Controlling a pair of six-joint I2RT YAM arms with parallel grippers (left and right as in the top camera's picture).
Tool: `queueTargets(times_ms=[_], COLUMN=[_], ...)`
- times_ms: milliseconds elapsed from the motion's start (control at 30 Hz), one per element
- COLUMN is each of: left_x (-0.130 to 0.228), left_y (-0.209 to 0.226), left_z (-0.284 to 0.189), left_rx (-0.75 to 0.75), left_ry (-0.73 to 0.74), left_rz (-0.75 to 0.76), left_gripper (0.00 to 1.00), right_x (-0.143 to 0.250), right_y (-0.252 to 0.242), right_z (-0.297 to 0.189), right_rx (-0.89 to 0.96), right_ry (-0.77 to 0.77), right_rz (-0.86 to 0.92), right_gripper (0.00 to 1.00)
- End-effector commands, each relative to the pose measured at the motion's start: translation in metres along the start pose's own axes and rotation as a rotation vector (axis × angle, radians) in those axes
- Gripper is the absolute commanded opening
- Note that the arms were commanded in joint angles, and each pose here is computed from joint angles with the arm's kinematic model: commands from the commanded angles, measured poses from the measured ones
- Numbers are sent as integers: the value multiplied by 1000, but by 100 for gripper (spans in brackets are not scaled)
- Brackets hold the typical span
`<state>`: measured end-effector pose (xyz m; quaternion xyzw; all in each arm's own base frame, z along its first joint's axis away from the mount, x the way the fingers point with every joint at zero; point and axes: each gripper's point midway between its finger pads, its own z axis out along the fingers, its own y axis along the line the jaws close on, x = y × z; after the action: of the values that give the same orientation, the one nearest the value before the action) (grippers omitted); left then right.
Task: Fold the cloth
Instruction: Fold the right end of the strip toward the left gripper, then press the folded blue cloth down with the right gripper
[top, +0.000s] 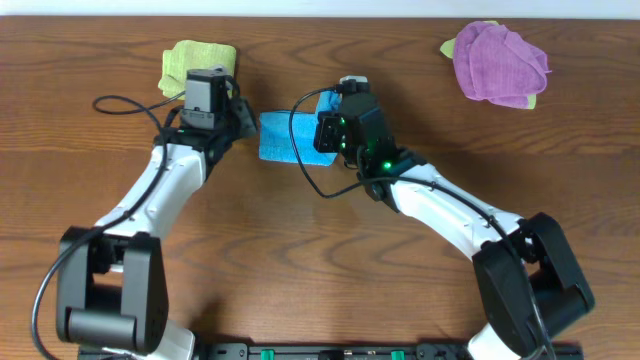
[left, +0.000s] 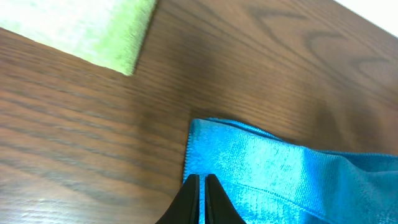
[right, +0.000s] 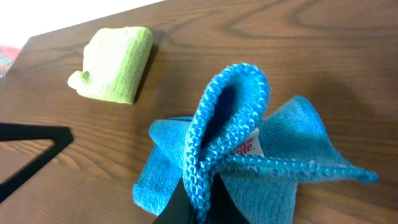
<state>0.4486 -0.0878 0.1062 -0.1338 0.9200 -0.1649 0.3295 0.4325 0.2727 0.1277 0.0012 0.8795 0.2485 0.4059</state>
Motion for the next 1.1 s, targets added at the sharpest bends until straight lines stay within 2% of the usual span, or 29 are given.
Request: queueTargets(times_ms=[0,233,533,1067], left_x=[-18,-21,-22,-18], left_y=[6,18,35,38], left_z=[-14,-26,-40,-43], left_rx=[-22,-49,-84,-94], left_ry=[-47,-44,-30,-14], left_rz=[8,-9,-36,-41], left_gripper=[6,6,6,6], right_x=[-7,-2,26,64], right_y=[13,29,45,59], right_z=[8,30,57,82], right_rx=[-6,-2,-10,-41], right_ry=[5,61,137,192], right_rz=[-27,-54,-97,-126], right_gripper=[2,4,5,5])
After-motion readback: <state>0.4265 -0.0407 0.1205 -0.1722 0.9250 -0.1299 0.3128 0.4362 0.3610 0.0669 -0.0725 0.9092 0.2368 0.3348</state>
